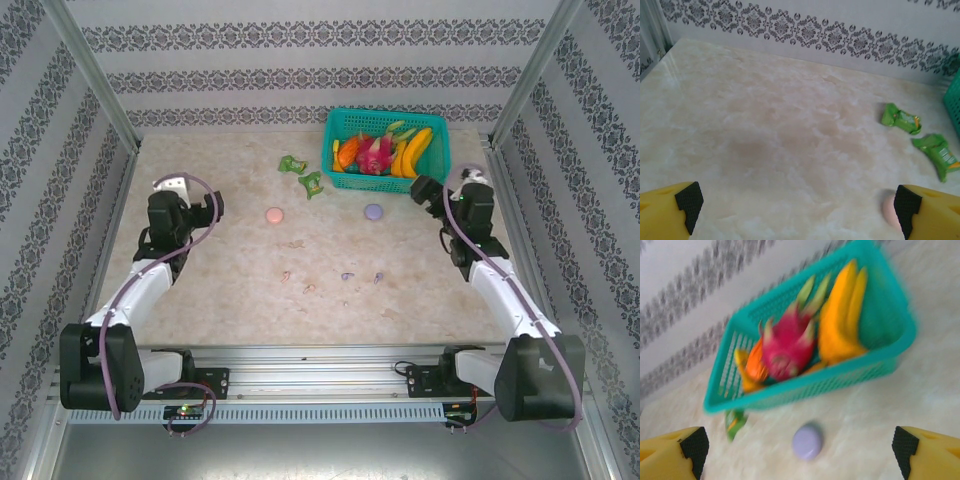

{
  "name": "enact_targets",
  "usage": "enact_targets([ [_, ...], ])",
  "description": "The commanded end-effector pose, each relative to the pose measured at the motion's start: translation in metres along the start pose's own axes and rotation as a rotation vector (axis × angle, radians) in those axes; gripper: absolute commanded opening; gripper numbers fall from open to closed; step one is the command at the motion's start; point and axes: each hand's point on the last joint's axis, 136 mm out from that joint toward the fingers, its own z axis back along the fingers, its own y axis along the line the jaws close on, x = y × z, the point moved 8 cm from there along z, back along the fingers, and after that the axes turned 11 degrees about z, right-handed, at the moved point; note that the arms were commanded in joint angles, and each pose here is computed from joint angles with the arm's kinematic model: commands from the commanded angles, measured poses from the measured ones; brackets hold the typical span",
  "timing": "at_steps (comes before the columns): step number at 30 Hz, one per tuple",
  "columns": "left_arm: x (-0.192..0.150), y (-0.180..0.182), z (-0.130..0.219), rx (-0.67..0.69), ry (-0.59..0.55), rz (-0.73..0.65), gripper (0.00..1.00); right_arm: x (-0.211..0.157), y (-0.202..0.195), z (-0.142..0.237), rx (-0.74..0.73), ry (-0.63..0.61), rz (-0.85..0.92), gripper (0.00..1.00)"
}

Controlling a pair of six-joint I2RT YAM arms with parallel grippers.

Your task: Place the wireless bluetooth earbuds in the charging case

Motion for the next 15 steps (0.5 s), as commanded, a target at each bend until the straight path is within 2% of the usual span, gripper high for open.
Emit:
enact_targets([
  [1,-0.006,0.000,0.011,0.076,0.141,0.184,1.00,-0.010,0.057,-0.005,0.125,0.198,0.068,0.93],
  [3,-0.006,-0.002,0.011,0.088,0.196,0.238,1.00,-0.016,0.088,-0.010,0.126,0.279,0.154,0.91],
  [7,-0.010,-0.003,0.007,0.146,0.296,0.332,1.00,-0.025,0.139,-0.030,0.090,0.429,0.217,0.86],
  [15,-0.022,-0.005,-0.007,0.161,0.407,0.398,1.00,-0.067,0.217,-0.087,-0.010,0.592,0.352,0.83],
])
